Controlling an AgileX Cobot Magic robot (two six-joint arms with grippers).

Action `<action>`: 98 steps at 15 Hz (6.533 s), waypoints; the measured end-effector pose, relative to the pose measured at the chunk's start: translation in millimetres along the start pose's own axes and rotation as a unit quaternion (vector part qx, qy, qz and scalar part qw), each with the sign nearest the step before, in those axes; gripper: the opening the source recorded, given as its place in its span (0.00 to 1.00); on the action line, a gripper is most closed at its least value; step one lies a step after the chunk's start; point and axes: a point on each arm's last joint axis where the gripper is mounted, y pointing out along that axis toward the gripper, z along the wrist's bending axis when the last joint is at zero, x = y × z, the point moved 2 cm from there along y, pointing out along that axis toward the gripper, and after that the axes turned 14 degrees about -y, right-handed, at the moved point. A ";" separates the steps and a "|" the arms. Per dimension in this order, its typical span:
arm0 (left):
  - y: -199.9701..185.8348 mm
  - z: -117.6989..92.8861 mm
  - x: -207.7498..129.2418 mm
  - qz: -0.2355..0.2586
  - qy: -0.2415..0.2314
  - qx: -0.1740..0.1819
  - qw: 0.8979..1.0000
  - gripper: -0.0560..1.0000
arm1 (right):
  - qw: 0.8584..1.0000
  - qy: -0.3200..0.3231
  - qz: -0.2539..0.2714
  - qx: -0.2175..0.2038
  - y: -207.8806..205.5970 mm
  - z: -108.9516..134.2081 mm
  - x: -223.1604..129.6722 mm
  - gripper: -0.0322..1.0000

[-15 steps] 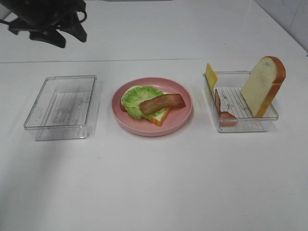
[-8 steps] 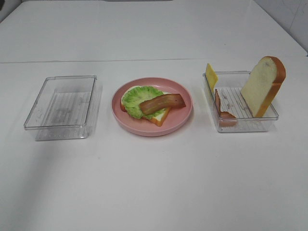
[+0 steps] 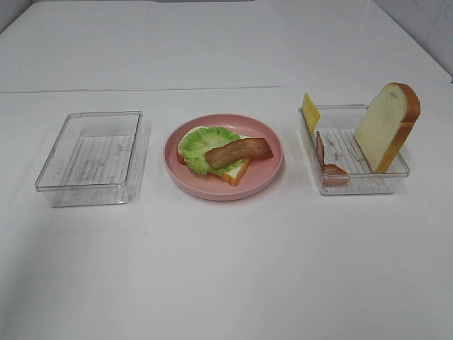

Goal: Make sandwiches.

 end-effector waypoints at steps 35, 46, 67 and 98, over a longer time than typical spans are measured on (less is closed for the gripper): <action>-6.8 87.2 -197.5 -0.198 0.053 -0.012 0.979 0.57 | 0.939 0.083 0.241 0.233 239.3 -37.7 166.6 0.61; -6.8 87.2 -197.5 -0.198 0.053 -0.012 0.979 0.57 | 0.878 0.062 0.391 0.270 379.9 23.3 159.2 0.54; -6.8 87.2 -197.5 -0.198 0.053 -0.012 0.979 0.57 | 0.871 0.118 0.289 0.378 306.9 28.9 235.5 0.03; -6.8 87.2 -197.5 -0.198 0.053 -0.012 0.979 0.57 | 0.890 0.109 0.307 0.318 405.6 136.4 187.4 0.59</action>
